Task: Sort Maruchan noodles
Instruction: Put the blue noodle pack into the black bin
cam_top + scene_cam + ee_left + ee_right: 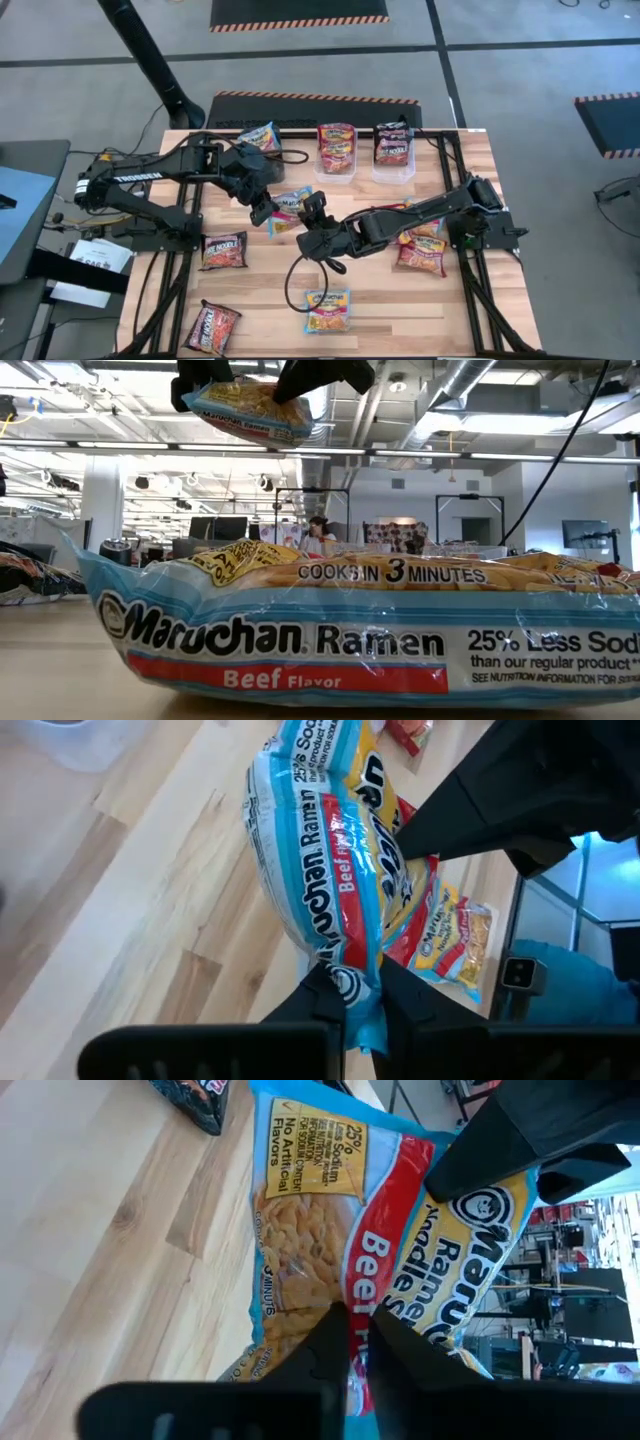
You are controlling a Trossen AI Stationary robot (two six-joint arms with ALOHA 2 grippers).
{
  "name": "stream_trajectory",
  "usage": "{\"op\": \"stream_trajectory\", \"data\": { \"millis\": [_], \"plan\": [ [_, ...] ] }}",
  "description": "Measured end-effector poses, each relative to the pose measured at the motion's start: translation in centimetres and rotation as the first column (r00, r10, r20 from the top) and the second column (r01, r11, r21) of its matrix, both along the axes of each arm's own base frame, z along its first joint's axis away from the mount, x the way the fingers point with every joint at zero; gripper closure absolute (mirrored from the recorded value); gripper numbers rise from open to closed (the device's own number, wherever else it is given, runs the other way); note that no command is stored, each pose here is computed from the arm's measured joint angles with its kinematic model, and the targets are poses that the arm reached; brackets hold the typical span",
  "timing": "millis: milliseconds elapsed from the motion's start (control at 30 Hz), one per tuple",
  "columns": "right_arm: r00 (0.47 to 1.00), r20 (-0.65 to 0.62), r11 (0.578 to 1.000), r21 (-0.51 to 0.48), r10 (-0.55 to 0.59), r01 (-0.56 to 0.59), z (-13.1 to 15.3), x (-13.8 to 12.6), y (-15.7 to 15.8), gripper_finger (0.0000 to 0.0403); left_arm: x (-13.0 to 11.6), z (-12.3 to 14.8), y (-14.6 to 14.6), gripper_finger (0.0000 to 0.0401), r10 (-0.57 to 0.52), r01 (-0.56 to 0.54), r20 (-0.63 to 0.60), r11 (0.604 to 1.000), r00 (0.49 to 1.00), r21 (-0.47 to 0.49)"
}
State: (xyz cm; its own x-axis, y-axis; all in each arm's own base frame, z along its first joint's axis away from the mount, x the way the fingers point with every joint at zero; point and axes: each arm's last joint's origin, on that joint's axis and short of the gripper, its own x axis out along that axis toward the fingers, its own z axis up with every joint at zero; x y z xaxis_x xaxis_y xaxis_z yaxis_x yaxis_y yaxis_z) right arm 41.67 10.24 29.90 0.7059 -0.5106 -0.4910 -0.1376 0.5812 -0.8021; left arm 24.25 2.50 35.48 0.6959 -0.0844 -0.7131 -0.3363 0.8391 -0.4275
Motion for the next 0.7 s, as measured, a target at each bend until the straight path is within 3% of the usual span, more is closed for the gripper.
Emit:
{"op": "stream_trajectory", "data": {
  "millis": [333,500,700],
  "plan": [
    [0.995,0.026,0.992,-0.08,-0.097,0.098,0.9,-0.9,0.0,0.0283,-0.3,-0.3,0.2,0.04,0.0,0.005,-0.046,0.993,0.999,0.118],
    [0.993,0.054,0.993,-0.051,-0.107,0.11,2.6,-2.4,0.1,0.0276,-0.9,-0.5,0.6,0.0401,-0.006,0.021,-0.095,0.987,0.995,0.162],
    [0.982,0.113,0.989,0.015,-0.149,0.148,6.1,-5.8,-0.3,0.0276,-1.8,-0.1,1.7,0.0401,0.025,-0.003,-0.092,0.973,0.995,0.23]
  ]
}}
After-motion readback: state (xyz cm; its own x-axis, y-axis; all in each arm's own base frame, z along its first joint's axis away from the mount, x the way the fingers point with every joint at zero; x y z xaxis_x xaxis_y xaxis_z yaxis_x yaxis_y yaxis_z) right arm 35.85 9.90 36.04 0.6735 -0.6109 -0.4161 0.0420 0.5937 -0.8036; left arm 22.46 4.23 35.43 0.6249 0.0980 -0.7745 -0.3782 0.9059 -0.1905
